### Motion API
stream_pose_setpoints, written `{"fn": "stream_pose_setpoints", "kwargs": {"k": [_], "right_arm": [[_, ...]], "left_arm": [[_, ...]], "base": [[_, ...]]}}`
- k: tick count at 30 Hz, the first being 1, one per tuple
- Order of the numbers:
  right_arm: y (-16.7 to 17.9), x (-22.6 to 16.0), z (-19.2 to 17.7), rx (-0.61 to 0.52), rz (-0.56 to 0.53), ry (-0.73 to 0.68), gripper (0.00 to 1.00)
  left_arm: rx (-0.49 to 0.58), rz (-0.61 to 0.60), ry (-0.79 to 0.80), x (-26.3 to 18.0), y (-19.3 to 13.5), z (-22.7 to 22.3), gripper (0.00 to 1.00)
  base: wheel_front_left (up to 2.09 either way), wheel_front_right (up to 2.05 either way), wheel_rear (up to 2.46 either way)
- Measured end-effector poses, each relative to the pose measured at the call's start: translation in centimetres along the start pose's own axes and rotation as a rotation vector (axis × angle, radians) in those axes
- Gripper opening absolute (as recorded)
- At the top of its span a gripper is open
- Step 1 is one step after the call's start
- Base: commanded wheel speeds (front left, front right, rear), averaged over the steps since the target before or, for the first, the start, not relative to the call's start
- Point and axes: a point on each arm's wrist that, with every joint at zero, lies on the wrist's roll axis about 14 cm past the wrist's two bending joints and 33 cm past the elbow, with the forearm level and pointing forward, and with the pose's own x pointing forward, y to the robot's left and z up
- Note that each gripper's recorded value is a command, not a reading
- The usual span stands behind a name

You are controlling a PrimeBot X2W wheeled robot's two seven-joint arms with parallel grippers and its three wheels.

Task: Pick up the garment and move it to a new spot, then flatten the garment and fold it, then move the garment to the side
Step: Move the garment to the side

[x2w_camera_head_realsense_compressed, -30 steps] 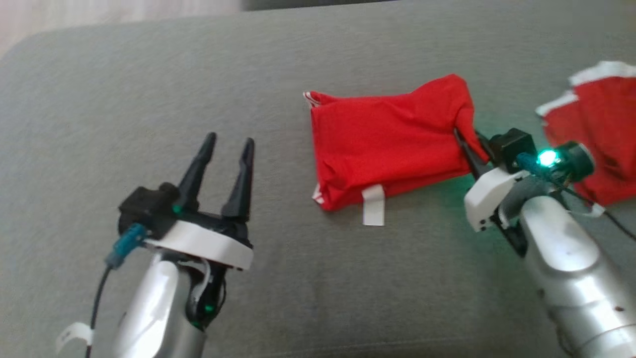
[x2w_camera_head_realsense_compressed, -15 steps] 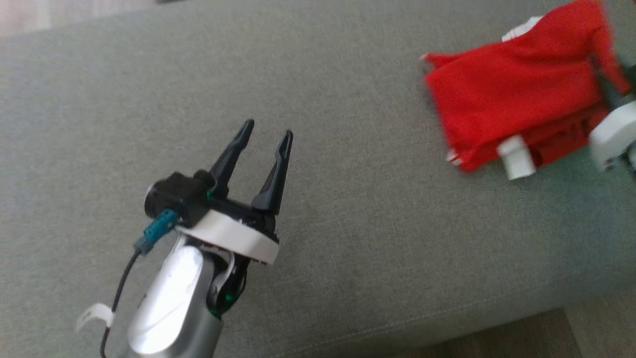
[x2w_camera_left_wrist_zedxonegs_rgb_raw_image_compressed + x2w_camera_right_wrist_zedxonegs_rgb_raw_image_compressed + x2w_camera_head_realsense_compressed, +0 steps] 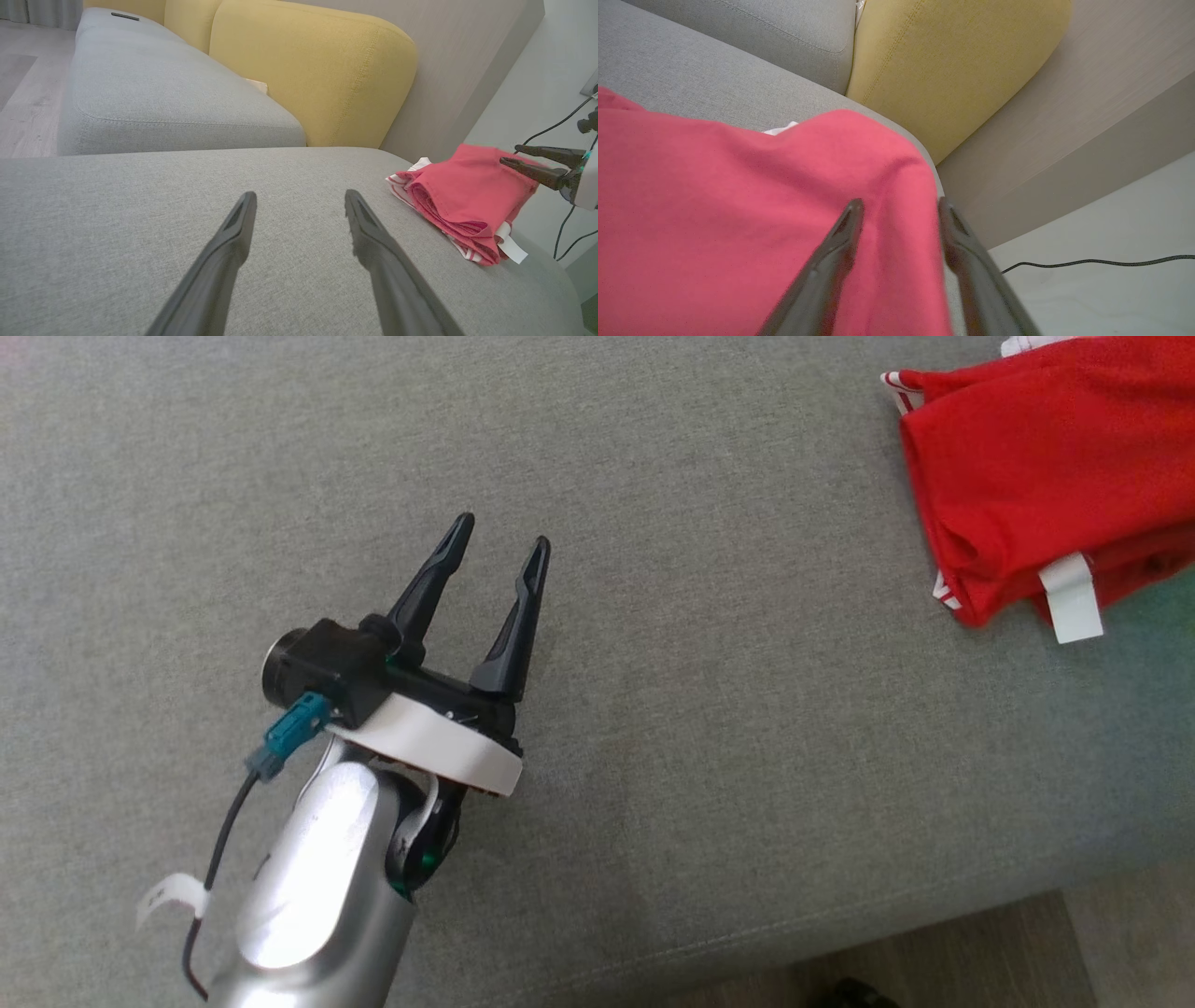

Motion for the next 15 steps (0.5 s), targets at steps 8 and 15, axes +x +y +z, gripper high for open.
{"fn": "stream_pose_setpoints", "kwargs": {"k": [8,15], "right_arm": [[-0.4,-0.8,3.1,0.038,-0.025,-0.1,1.0],[3.4,-3.2,8.7,0.183,0.044,-0.297,1.0]], "left_arm": [[0.027,0.002,-0.031,-0.3,-0.3,1.7,1.0],[0.062,0.044,-0.103,-1.8,0.0,5.2,1.0]], "base": [[0.0,0.0,0.0],[0.0,0.0,0.0]]}}
